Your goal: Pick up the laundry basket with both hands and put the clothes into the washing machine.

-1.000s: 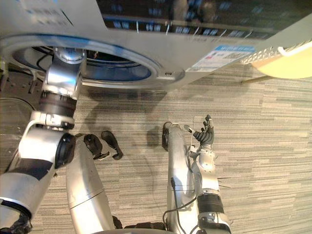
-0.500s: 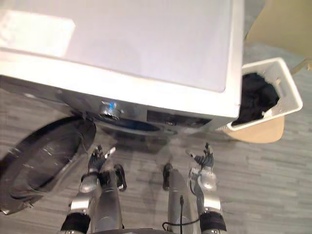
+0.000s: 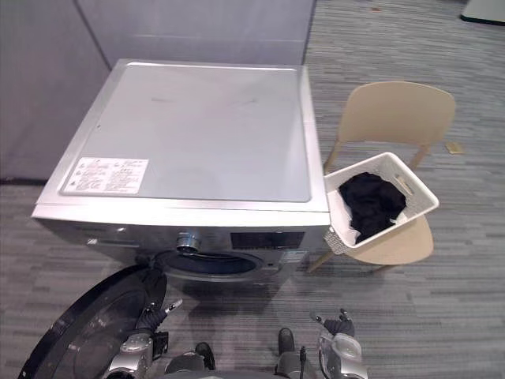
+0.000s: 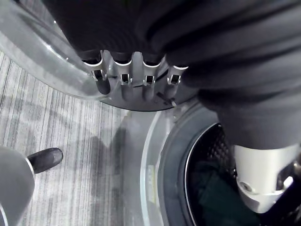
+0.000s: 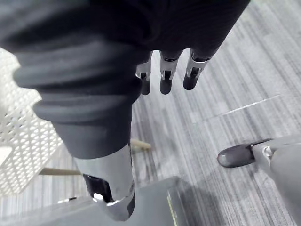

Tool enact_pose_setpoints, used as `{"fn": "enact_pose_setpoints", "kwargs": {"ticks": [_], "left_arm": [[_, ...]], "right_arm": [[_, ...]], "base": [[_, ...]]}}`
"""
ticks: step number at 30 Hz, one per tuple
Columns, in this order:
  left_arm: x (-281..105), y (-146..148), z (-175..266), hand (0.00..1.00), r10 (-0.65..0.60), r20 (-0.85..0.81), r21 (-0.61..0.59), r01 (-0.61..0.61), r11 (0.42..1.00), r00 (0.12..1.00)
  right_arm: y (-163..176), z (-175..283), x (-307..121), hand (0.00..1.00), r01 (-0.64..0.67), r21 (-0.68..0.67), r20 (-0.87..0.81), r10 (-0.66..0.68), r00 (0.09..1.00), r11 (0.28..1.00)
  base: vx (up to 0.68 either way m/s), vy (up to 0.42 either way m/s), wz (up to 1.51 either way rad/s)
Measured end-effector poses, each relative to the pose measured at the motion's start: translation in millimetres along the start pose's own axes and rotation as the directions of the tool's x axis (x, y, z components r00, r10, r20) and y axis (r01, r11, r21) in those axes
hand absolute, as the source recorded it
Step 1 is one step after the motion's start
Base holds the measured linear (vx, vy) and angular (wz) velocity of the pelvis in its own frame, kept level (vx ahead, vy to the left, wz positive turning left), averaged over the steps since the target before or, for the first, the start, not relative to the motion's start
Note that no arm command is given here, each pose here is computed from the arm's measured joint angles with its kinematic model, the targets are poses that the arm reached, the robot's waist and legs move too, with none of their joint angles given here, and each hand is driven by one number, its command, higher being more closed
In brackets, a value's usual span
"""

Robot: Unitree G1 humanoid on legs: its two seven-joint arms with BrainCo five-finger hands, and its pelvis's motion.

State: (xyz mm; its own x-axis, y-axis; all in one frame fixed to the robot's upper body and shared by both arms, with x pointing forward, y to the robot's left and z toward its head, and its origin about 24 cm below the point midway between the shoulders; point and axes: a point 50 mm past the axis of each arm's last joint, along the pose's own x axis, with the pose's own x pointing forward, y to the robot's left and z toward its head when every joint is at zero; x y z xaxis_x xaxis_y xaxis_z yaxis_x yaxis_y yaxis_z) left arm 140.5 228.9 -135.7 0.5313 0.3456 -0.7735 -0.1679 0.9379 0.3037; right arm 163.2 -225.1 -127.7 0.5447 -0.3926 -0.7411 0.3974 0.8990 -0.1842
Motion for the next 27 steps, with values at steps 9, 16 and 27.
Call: {"fn": "enact_pose_setpoints", "kwargs": {"ticks": [9,16,27], "left_arm": [[-2,0,-11,0.0,-0.009,-0.028,0.108,0.012,0.994,1.0],[-8,-24,-10,0.0,-0.079,0.004,0.129,0.078,0.989,0.997],[-9,-38,5,0.0,-0.137,0.064,0.039,0.135,0.99,0.989]], "right_arm": [[3,7,4,0.0,-0.017,-0.089,0.014,0.019,1.0,0.996],[-2,9,5,0.0,0.011,-0.126,0.008,-0.01,1.0,0.992],[13,18,3,0.0,-0.028,-0.202,0.058,0.04,0.998,0.979]], "base": [[0.03,-0.129,-1.7],[0.17,-0.01,-1.88],[0.31,0.183,-0.39]]}}
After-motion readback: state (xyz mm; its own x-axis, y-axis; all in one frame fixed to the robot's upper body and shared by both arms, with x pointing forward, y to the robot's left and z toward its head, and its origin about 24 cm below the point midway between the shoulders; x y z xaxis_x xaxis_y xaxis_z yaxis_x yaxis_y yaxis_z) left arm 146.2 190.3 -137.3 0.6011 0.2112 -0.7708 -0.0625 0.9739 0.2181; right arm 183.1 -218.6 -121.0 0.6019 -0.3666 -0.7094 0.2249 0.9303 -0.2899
